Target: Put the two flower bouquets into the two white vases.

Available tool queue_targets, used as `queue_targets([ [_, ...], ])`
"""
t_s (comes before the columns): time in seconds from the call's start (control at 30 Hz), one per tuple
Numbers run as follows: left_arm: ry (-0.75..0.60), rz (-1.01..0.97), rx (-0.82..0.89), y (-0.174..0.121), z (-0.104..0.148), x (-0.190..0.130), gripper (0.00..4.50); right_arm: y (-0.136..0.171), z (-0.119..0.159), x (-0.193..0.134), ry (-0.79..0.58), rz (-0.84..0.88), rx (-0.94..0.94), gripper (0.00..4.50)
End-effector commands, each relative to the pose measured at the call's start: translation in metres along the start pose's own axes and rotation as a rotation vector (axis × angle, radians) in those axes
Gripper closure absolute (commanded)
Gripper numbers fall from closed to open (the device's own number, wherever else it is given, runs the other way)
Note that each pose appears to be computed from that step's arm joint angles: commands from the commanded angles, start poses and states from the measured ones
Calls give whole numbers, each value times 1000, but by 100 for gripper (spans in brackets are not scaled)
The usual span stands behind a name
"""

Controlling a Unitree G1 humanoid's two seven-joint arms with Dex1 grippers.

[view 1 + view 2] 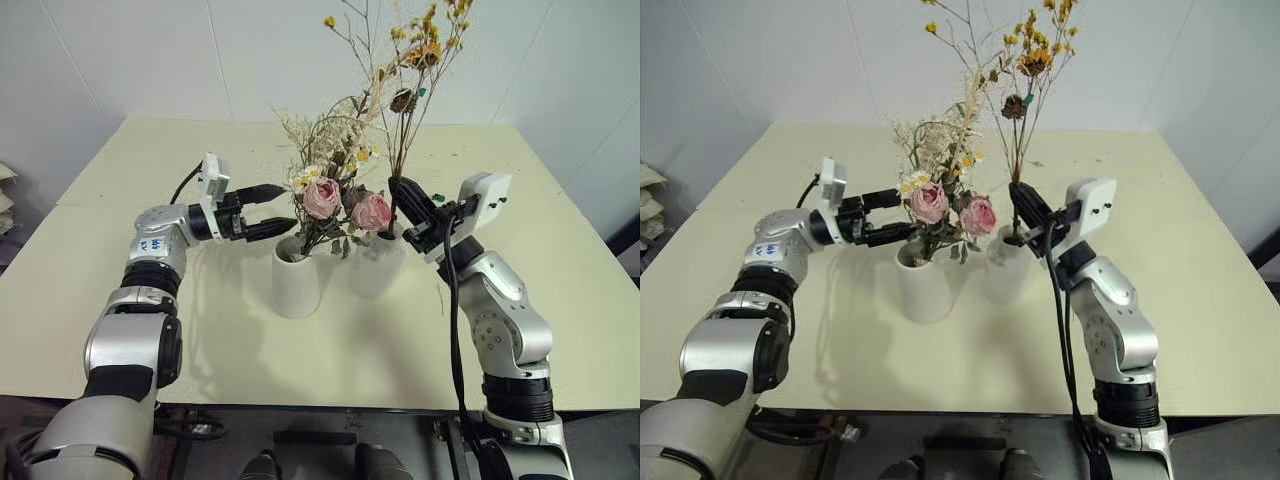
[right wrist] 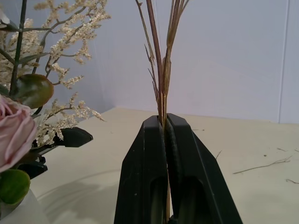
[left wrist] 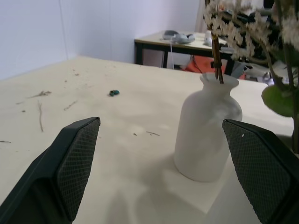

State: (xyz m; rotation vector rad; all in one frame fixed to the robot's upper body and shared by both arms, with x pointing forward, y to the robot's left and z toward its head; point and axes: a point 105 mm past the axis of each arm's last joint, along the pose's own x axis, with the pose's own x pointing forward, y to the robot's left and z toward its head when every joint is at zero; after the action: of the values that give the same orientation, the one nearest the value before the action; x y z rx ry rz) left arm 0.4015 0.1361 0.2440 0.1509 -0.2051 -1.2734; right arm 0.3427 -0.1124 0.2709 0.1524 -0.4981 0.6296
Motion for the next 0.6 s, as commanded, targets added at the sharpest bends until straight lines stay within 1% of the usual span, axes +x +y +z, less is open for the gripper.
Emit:
queue_targets([
  [0.03, 29, -4, 68, 3, 9, 6, 0, 3, 18, -2, -80, -12, -28, 446],
  [0.3, 30, -16, 72, 2, 9, 12, 0, 0, 8, 4, -109, -33, -26, 446],
  [0.47, 23, -5, 63, 4, 13, 8, 0, -5, -2, 1, -87, -34, -52, 446],
  [0.6, 35, 20, 57, 8, 13, 1, 0, -2, -11, -4, -57, -17, -71, 446],
])
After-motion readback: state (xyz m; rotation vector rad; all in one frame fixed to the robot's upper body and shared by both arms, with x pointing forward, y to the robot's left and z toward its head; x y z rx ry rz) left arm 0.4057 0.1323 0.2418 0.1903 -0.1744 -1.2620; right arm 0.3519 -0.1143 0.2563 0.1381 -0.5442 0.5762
